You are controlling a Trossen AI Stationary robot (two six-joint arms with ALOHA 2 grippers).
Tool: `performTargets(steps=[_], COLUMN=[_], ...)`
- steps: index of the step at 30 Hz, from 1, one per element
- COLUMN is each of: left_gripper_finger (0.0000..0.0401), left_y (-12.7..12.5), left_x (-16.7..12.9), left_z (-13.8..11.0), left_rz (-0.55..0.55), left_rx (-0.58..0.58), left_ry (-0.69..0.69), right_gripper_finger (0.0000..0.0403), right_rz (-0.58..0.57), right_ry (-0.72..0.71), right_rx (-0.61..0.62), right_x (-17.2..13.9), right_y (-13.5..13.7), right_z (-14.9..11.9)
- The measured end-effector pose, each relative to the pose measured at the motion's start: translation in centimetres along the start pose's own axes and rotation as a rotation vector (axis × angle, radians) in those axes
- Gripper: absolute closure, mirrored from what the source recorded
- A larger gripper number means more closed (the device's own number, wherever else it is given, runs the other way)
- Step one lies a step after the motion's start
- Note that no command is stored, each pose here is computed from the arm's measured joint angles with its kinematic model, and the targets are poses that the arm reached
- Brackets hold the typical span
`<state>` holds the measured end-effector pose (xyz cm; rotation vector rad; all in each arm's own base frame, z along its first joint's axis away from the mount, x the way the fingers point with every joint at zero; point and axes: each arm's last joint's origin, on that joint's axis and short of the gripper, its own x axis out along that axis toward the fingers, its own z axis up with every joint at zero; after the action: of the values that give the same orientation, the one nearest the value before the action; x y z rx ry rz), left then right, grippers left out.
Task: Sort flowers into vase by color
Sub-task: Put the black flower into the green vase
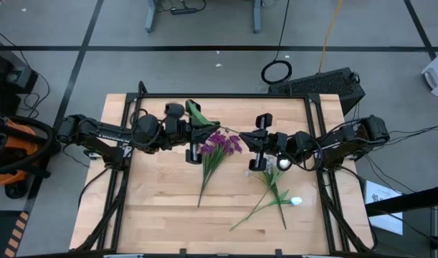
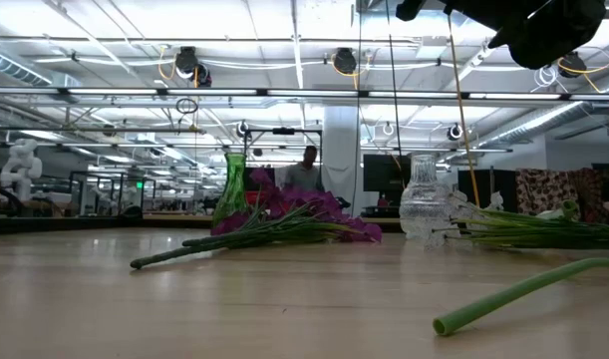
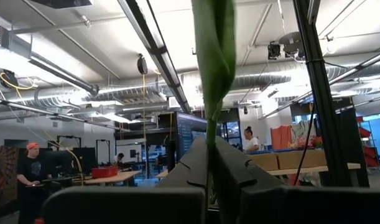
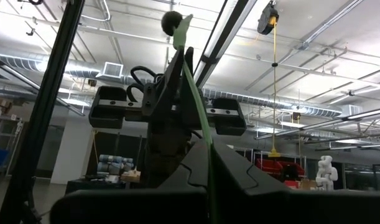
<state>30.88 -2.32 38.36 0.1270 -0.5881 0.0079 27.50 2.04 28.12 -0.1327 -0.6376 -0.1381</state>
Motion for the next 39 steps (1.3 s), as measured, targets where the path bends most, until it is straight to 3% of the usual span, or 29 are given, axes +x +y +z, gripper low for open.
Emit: performTargets(steps=[7, 15, 22, 30, 39], left_gripper_finger=[0.0392, 0.0393, 0.0393, 0.0392, 0.0391], left_y=[0.0, 1.4, 3.0, 4.8, 5.8], left_x=[-0.1, -0.8, -2.3, -4.6, -9.3], left_z=[0.2, 1.6, 3.7, 5.7, 4.5], left_rz=[0.000, 0.019, 0.074, 0.175, 0.347], left_rx=[0.006, 0.025, 0.050, 0.090, 0.102], left_ry=[0.007, 0.082, 0.208, 0.335, 0.388], right_gripper_finger=[0.0393, 0.0290, 0.0228, 0.0214, 0.0213], right_rz=[0.002, -0.077, -0.159, -0.132, -0.118], right_ry=[0.000, 0.074, 0.287, 0.483, 0.637], right_rx=[0.000, 0.024, -0.015, 0.020, 0.037], right_x=[0.0, 0.0, -0.3, -1.1, -1.9], right_y=[0.0, -0.2, -0.4, -0.3, -0.2], right_z=[0.0, -0.4, -1.1, -1.7, -2.7])
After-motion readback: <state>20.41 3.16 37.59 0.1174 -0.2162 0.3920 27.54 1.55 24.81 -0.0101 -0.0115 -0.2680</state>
